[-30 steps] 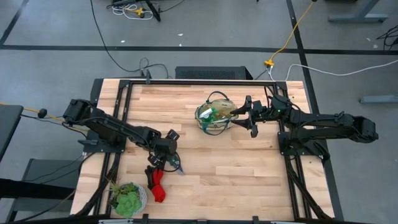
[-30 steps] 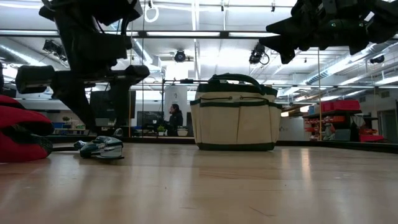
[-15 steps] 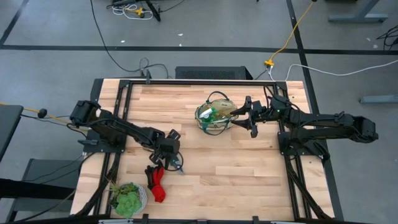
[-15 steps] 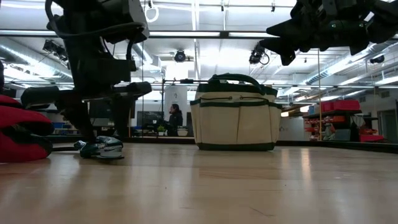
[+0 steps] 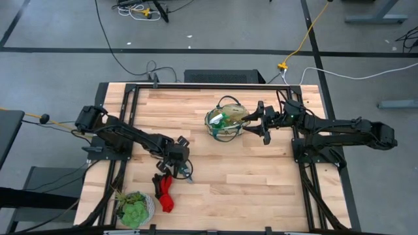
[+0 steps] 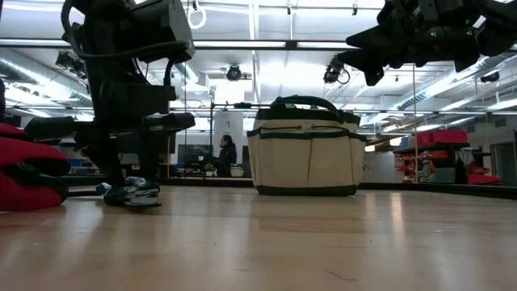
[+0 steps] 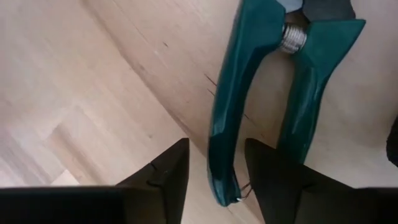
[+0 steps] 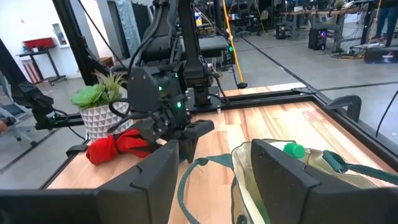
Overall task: Pick & Place Garden tools in Gardening bag
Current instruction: Put the green shear scissors into the gardening bag
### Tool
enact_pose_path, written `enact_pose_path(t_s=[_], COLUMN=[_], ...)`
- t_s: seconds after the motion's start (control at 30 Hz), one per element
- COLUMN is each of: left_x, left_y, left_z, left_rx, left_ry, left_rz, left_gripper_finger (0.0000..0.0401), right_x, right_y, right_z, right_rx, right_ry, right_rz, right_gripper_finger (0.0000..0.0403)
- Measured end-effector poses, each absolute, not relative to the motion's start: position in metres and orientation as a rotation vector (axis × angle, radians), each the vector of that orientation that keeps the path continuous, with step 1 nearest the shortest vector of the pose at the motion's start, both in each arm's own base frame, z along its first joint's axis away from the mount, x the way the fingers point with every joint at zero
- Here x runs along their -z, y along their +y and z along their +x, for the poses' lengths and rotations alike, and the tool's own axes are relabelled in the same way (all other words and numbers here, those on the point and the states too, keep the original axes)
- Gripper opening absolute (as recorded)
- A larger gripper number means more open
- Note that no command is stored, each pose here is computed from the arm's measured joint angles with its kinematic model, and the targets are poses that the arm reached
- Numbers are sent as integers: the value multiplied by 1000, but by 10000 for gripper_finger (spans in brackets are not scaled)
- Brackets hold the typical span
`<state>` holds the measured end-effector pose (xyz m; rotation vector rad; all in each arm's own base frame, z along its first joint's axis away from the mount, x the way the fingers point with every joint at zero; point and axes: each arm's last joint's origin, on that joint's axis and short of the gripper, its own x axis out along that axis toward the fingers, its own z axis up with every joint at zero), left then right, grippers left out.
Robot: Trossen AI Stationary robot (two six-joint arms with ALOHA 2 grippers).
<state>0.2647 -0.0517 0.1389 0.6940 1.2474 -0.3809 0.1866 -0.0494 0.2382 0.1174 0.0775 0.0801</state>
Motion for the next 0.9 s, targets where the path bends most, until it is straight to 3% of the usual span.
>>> enact_pose_path(t_s=[0.47, 0.9], left_x=[-140, -140], left_y=[-51, -51], left_z=[267, 267], left_rx=[358, 358], left_ry=[1250, 1249], left_rz=[713, 713], left_gripper_finger=[71, 66], right_x=[-238, -238], right_y=[-49, -49], right_z=[187, 187], right_rx=[-80, -80], right_ry=[83, 84], right_rz=[122, 122], right_gripper_finger=[204, 204])
